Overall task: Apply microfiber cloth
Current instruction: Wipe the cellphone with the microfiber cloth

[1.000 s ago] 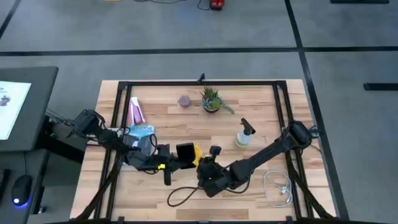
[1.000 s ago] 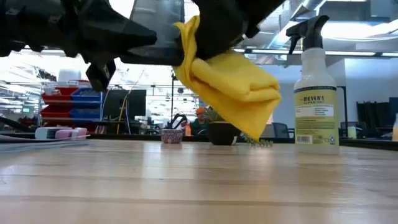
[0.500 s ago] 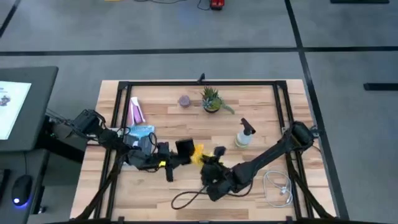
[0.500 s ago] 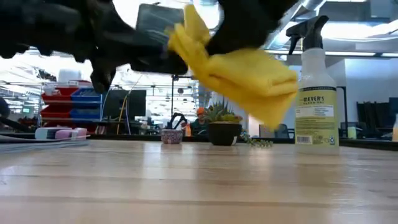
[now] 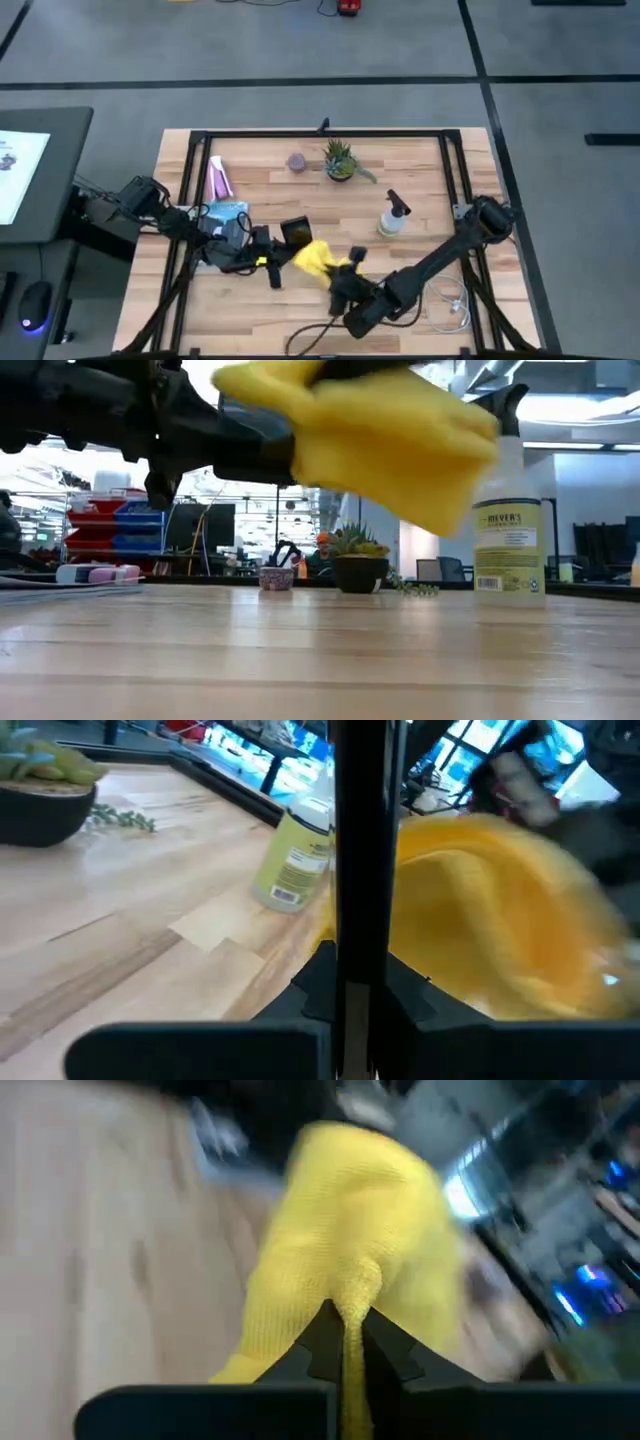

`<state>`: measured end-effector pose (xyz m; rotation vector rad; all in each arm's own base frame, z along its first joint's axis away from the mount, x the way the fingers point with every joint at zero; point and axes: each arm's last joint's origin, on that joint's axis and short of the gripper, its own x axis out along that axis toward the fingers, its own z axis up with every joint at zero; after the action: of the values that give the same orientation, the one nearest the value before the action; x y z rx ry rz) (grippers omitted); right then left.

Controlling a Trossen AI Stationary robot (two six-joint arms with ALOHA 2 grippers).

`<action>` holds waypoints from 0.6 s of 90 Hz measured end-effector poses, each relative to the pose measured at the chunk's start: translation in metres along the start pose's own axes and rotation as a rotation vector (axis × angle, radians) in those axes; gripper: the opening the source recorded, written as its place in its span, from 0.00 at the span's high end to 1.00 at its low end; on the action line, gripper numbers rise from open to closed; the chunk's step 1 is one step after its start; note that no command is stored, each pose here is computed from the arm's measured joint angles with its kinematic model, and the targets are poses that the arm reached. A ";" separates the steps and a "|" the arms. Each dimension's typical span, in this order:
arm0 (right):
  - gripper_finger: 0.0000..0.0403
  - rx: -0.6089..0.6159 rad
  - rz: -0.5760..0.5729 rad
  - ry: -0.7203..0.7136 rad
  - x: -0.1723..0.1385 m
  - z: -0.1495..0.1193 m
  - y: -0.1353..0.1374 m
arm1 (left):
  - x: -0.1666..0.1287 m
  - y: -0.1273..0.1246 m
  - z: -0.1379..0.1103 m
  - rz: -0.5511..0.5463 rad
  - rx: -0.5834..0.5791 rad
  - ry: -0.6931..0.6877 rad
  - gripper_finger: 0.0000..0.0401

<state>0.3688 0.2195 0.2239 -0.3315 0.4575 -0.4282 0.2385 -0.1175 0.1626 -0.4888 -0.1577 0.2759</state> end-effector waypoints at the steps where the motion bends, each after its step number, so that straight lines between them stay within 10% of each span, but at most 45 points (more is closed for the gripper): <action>1: 1.00 0.002 0.012 -0.008 0.001 0.002 0.000 | 0.000 0.000 0.000 0.000 -0.001 -0.002 0.98; 35: 1.00 -0.081 -0.218 0.020 0.035 0.002 -0.027 | 0.000 -0.001 -0.003 -0.083 0.022 0.054 0.98; 54: 1.00 -0.104 0.041 0.019 0.052 0.006 -0.031 | 0.000 -0.001 -0.006 -0.083 0.044 0.079 0.98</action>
<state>0.4044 0.1702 0.2232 -0.4179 0.5054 -0.3683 0.2395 -0.1207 0.1578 -0.4472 -0.0941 0.1779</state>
